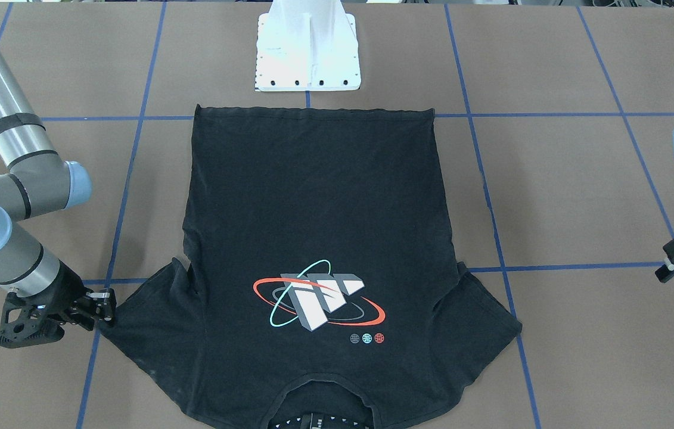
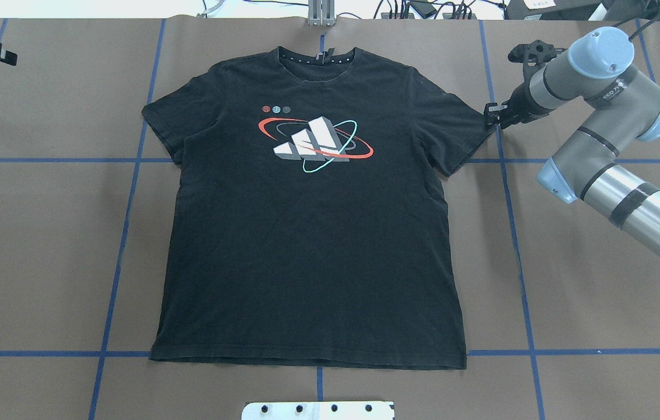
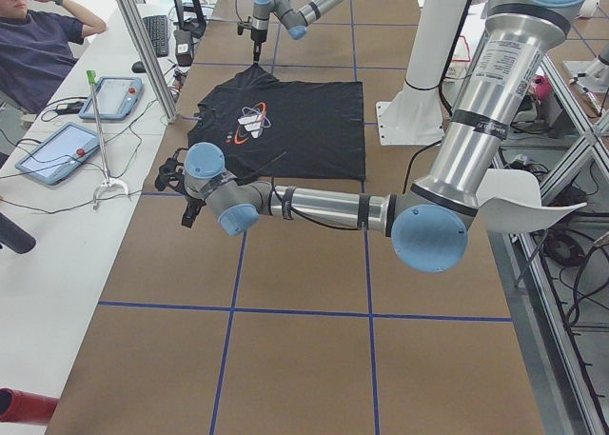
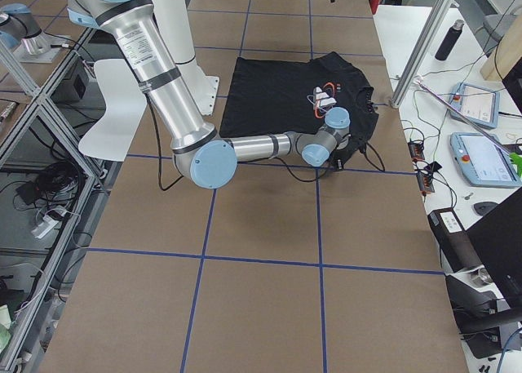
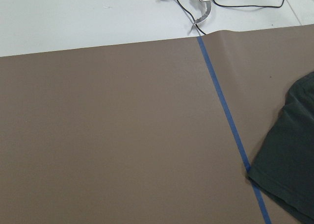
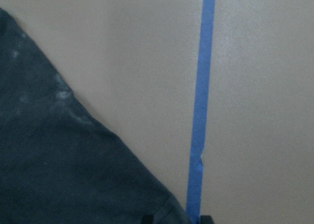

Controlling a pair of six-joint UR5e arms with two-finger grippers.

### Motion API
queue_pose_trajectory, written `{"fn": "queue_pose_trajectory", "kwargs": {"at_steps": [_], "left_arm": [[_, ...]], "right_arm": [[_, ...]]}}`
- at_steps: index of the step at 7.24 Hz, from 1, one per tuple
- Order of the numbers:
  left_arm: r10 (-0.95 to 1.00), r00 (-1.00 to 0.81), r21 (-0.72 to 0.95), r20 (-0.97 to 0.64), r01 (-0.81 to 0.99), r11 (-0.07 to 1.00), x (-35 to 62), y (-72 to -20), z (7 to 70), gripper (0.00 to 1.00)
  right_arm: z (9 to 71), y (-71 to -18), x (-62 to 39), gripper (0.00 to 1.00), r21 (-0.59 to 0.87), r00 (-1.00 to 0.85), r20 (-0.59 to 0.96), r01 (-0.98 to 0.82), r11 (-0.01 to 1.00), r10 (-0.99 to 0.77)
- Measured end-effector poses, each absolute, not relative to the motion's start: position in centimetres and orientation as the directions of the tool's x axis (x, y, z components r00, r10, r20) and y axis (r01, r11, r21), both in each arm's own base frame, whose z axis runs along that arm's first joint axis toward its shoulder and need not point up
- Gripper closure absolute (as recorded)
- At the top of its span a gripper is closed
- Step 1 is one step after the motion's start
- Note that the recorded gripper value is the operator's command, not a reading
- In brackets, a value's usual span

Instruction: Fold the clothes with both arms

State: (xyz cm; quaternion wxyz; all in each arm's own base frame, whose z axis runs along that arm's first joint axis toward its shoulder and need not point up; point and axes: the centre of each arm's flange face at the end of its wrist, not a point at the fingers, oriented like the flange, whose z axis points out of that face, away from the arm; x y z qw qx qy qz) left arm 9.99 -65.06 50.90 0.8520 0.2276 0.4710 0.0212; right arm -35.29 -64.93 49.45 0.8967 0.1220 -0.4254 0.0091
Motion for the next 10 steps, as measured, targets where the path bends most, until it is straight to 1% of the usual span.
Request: {"fn": "queue_pose_trajectory", "kwargs": {"at_steps": [2,3,4,5,6,8,10], "left_arm": [[0.252,0.555,0.409,-0.793,0.179,0.895,10.0,-65.1,50.8,0.0],[0.253,0.555,0.411,-0.793,0.179,0.894,10.0,-65.0,50.7,0.0],[0.255,0.554,0.413,-0.792,0.18,0.893,10.0,-65.0,50.5,0.0],[0.256,0.553,0.414,-0.793,0.181,0.892,10.0,-65.0,50.3,0.0],[0.255,0.552,0.414,-0.794,0.183,0.892,10.0,-65.0,50.2,0.0],[0.254,0.551,0.413,-0.795,0.184,0.892,10.0,-65.0,50.1,0.0],[0.254,0.551,0.413,-0.795,0.184,0.892,10.0,-65.0,50.1,0.0]], "right_arm": [[49.6,-64.9,-35.2,0.86,0.21,0.638,0.765,-0.12,0.97,-0.086],[49.6,-64.8,-35.2,0.83,0.21,0.638,0.765,-0.12,0.97,-0.087],[49.6,-64.8,-35.2,0.84,0.21,0.638,0.765,-0.12,0.97,-0.087],[49.6,-64.7,-35.1,0.9,0.209,0.637,0.766,-0.119,0.971,-0.087],[49.6,-64.7,-35.1,1.0,0.208,0.636,0.767,-0.118,0.971,-0.087],[49.0,-64.9,-35.1,1.0,0.206,0.628,0.773,-0.115,0.972,-0.09],[46.6,-65.2,-34.1,1.0,0.184,0.588,0.804,-0.097,0.978,-0.093]]}}
